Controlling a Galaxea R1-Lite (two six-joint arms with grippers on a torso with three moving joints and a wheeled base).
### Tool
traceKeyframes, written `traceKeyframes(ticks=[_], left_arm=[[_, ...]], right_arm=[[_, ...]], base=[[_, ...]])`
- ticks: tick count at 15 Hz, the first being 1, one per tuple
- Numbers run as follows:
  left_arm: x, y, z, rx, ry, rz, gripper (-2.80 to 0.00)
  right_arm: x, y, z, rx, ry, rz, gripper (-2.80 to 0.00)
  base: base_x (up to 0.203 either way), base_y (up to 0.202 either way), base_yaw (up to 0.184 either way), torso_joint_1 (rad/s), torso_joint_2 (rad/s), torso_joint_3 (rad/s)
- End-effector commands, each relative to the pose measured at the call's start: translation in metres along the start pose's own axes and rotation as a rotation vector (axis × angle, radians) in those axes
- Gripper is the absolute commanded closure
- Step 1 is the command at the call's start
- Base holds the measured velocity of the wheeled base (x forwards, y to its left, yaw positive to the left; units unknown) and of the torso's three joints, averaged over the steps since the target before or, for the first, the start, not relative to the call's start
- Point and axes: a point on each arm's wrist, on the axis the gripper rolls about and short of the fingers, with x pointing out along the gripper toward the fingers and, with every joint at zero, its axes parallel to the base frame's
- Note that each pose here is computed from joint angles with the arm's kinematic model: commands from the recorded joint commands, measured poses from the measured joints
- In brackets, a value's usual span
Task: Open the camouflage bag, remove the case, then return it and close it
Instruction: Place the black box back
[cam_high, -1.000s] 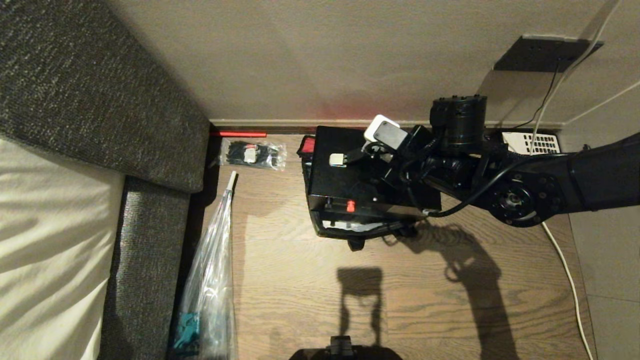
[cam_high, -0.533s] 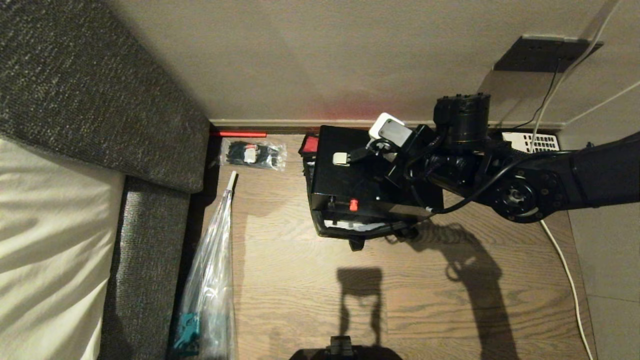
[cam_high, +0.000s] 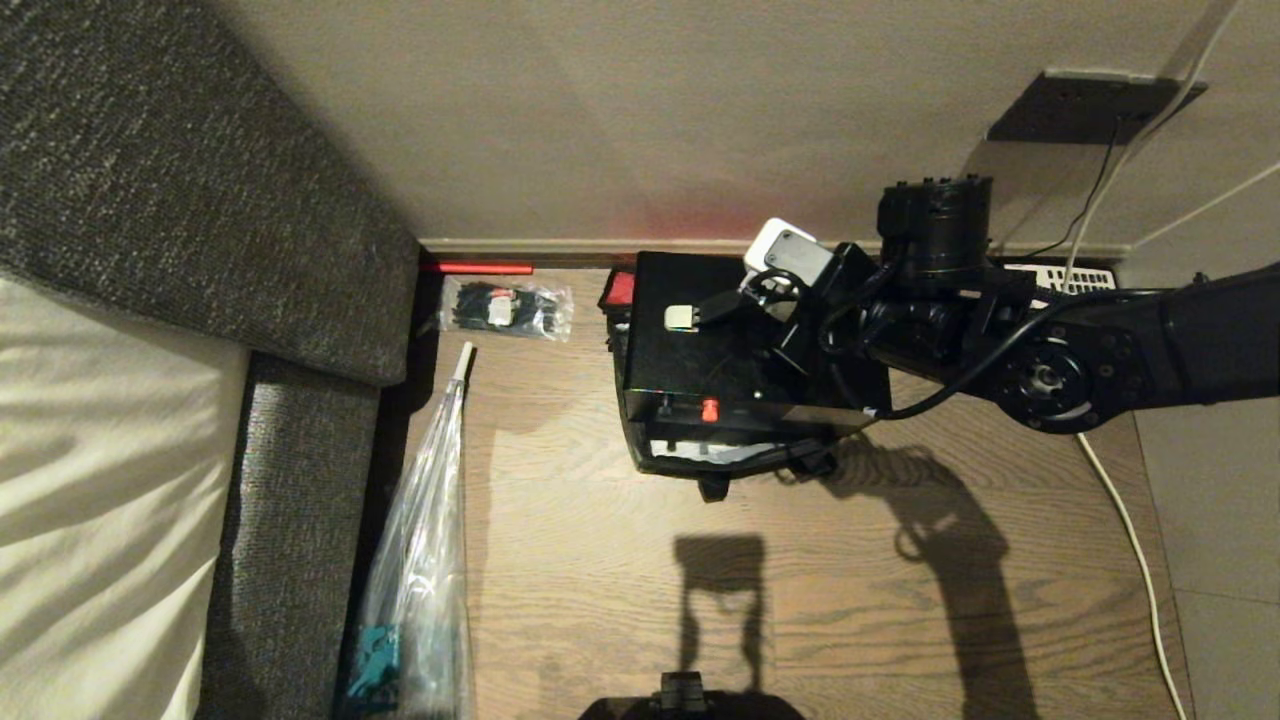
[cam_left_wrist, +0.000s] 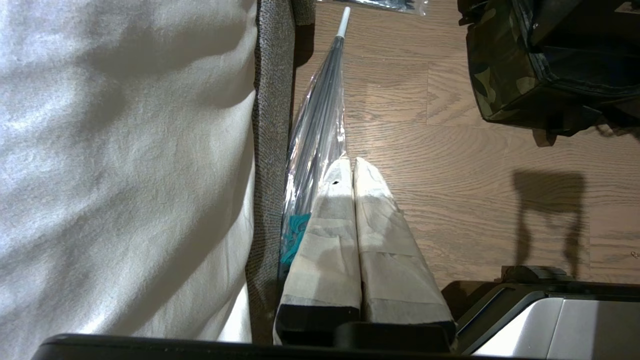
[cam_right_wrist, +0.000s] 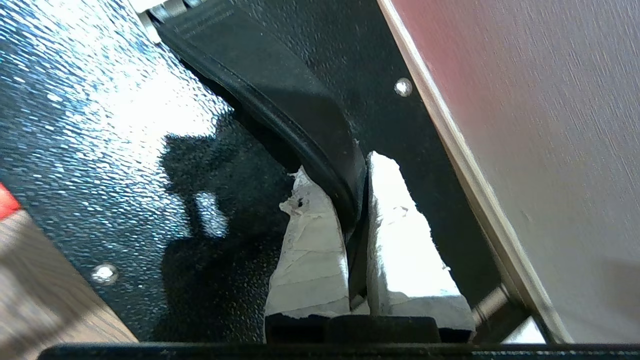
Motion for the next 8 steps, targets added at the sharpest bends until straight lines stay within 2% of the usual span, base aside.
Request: traceKeyframes(ticks=[1,8], left_arm=[[0.0001,0.0,-0.0009,0.0,0.001,0.002,0.0],[0.0001,0.0,-0.0009,0.0,0.001,0.002,0.0]], right_arm=[[-0.0013,-0.0031,0.0044,-0.002,-0.047,0.015,0.0],[-0.0057,-0.0081,0.0036,-0.004,-0.082,0.048,0.0]], base=[[0.0,0.0,0.0,0.0,0.0,0.0],[0.0,0.0,0.0,0.0,0.0,0.0]])
